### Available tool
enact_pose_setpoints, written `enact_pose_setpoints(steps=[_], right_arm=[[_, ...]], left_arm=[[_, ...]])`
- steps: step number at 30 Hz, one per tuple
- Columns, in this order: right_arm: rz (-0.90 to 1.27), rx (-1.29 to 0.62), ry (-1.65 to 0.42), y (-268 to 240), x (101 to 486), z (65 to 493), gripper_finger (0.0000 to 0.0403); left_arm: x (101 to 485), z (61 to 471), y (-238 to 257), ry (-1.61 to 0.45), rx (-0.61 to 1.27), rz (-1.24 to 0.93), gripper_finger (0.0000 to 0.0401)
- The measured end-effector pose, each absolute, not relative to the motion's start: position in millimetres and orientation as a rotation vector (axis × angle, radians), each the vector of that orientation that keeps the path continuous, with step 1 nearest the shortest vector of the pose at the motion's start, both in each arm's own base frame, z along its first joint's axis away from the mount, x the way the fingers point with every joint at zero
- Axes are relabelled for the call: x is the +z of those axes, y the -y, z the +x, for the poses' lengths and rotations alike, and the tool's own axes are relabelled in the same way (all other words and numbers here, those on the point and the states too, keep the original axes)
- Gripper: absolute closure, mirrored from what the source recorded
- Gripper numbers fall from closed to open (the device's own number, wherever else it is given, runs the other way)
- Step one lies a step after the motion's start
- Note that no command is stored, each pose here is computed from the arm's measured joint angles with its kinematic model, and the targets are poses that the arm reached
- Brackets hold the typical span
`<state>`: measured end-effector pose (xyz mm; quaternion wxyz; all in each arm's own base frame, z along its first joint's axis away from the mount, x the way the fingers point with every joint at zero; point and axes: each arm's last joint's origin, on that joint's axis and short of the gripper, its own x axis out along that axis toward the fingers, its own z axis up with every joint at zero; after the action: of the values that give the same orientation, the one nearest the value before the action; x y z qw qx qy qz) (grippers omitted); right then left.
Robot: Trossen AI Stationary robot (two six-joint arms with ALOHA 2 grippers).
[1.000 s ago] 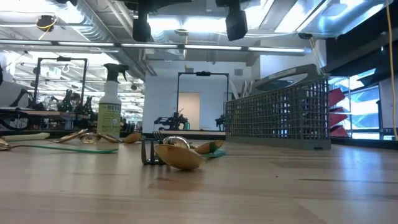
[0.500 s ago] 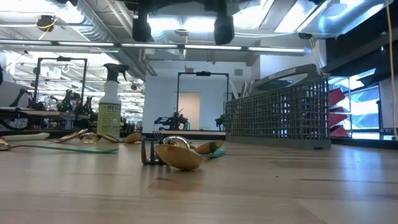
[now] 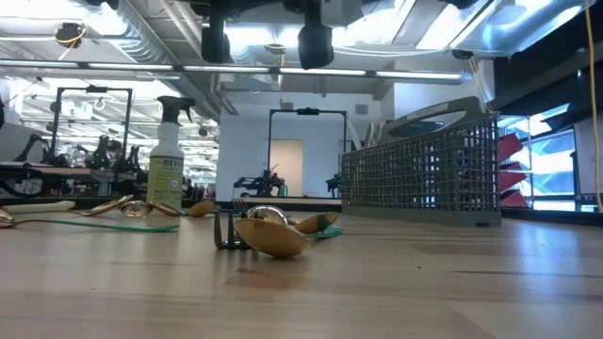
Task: Sort silverware
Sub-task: Put the yellow table knife into the silverware basket
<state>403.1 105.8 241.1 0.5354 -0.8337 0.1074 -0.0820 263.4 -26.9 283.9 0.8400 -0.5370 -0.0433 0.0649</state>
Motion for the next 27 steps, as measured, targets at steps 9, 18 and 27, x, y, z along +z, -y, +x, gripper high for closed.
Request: enact_pose_setpoints(steps=[9, 18, 27], right_arm=[[-1.945, -0.198, -0.251, -106.1, 241.1, 403.0, 0.039], [-1.913, -0.205, -0.254, -106.2, 240.9, 402.8, 0.0394], [-1.907, -0.217, -0.257, -106.1, 241.4, 402.7, 0.0394]], left_arm=[[284.0, 263.4, 26.9, 0.092, 0.137, -1.127, 0.037], [284.0, 263.5, 26.2, 0.093, 0.14, -1.126, 0.037], [284.1, 263.4, 26.1, 0.093, 0.141, -1.106, 0.037]])
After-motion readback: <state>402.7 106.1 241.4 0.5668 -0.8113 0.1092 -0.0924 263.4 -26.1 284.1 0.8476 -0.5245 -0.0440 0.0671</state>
